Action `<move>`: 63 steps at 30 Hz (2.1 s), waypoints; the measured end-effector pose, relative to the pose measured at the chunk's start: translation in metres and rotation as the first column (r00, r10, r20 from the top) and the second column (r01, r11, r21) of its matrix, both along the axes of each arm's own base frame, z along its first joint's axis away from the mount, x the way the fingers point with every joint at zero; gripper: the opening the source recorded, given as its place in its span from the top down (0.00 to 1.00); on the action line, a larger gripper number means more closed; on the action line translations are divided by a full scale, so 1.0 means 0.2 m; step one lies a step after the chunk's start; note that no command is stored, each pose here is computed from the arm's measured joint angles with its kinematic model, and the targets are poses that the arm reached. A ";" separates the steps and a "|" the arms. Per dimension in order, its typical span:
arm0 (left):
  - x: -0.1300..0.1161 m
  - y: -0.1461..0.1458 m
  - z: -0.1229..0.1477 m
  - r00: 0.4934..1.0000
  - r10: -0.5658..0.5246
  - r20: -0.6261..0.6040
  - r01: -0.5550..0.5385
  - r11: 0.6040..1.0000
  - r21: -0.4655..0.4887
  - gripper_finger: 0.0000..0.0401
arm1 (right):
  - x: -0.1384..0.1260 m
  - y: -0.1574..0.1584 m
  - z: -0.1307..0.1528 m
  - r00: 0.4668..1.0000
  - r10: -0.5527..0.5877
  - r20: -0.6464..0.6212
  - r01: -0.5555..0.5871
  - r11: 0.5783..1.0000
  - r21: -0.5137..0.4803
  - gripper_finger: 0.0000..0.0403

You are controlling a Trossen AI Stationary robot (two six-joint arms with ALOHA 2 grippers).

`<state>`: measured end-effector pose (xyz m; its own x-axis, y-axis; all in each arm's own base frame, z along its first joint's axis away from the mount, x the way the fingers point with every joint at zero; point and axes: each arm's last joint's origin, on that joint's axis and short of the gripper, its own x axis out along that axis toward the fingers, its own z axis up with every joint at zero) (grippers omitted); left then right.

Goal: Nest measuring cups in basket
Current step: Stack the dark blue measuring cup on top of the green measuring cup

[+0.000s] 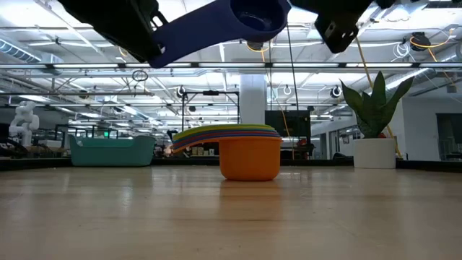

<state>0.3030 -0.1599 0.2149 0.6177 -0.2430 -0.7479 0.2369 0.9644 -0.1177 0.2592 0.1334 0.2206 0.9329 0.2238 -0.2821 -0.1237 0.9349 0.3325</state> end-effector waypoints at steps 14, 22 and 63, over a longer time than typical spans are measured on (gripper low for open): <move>0.01 0.01 0.00 1.000 0.011 0.003 -0.011 1.000 0.000 0.98 | 0.02 -0.02 -0.04 1.000 0.010 -0.029 -0.011 0.999 -0.043 0.62; 0.01 0.02 0.00 1.000 0.028 0.010 -0.028 1.000 0.012 0.98 | 0.03 -0.03 -0.04 1.000 0.001 -0.029 -0.002 0.999 -0.039 0.66; -0.05 0.03 0.13 0.962 0.171 0.211 -0.214 0.957 0.198 0.43 | -0.02 -0.07 0.02 0.998 -0.046 -0.040 0.044 0.998 -0.052 1.00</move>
